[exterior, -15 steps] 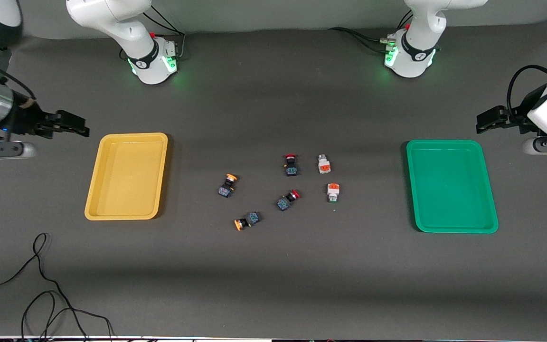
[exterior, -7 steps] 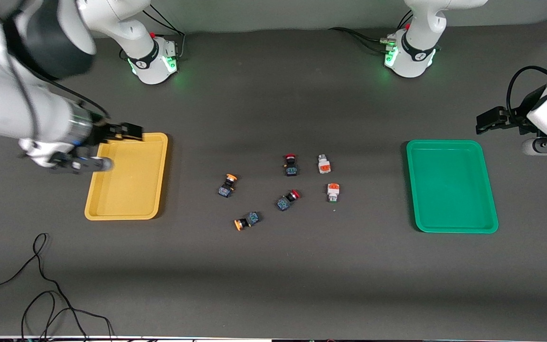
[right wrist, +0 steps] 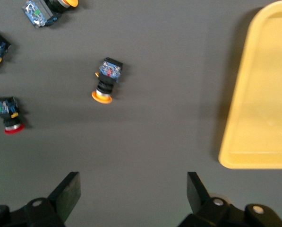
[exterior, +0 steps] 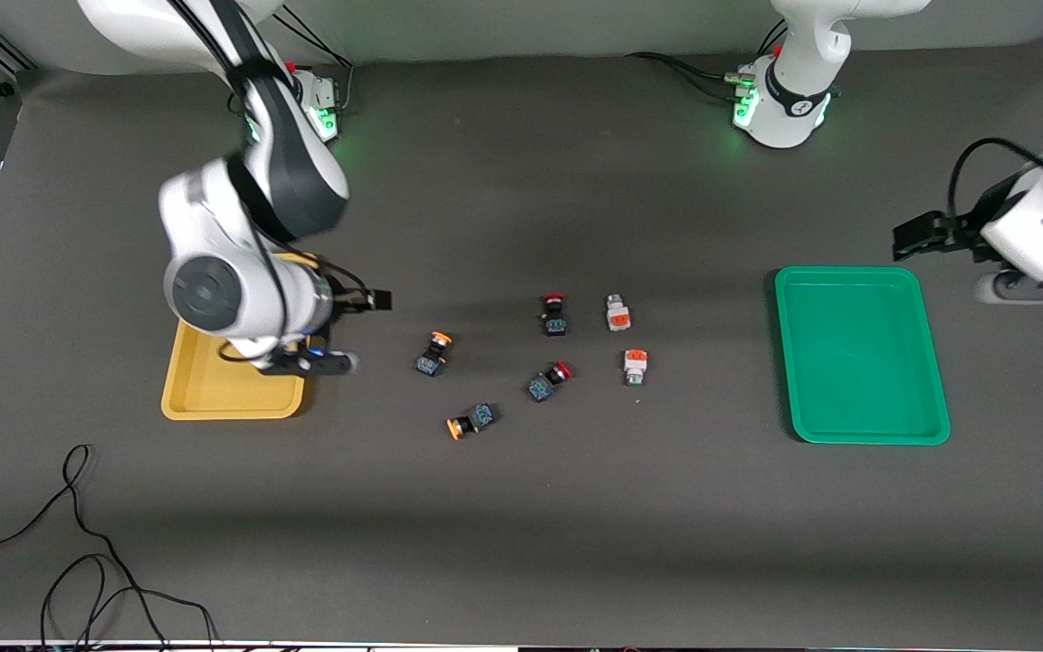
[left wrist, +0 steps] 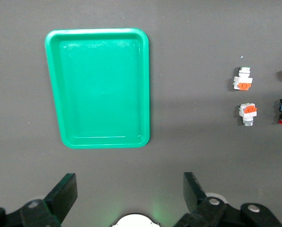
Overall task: Place green and yellow buttons in trays
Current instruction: 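Reach the right gripper to a yellow button while the left gripper starts reaching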
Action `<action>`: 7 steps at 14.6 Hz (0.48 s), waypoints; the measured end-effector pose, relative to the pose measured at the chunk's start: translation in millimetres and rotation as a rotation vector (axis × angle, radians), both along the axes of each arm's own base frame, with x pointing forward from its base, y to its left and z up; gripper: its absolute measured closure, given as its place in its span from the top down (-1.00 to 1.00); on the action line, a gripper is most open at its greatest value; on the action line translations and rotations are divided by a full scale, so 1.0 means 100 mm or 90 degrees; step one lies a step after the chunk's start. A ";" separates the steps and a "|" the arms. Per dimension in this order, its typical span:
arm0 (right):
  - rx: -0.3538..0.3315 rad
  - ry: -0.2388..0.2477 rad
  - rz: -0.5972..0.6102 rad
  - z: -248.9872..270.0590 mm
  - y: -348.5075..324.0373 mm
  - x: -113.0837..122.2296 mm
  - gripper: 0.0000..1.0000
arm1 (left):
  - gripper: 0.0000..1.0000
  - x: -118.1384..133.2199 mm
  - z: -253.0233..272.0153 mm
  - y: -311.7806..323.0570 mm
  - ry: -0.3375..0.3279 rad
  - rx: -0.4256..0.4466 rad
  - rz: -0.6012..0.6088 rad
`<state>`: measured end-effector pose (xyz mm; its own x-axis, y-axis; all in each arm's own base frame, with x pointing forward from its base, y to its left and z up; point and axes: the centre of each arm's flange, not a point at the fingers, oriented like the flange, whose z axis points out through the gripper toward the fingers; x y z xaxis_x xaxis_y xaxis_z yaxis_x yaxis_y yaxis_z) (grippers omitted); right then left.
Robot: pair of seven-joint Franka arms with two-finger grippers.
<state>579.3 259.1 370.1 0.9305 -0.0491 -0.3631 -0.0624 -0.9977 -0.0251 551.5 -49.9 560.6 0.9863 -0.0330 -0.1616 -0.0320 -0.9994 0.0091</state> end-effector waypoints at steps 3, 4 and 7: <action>0.001 -0.012 -0.042 -0.45 0.14 0.10 1.00 | 1.00 -0.07 -0.25 -0.50 0.011 0.008 0.006; 0.006 -0.017 -0.060 -0.58 0.19 0.13 1.00 | 1.00 -0.11 -0.31 -0.71 0.009 0.005 0.012; -0.005 -0.031 -0.092 -1.02 0.37 0.14 1.00 | 1.00 -0.26 -0.49 -1.42 -0.015 0.003 0.047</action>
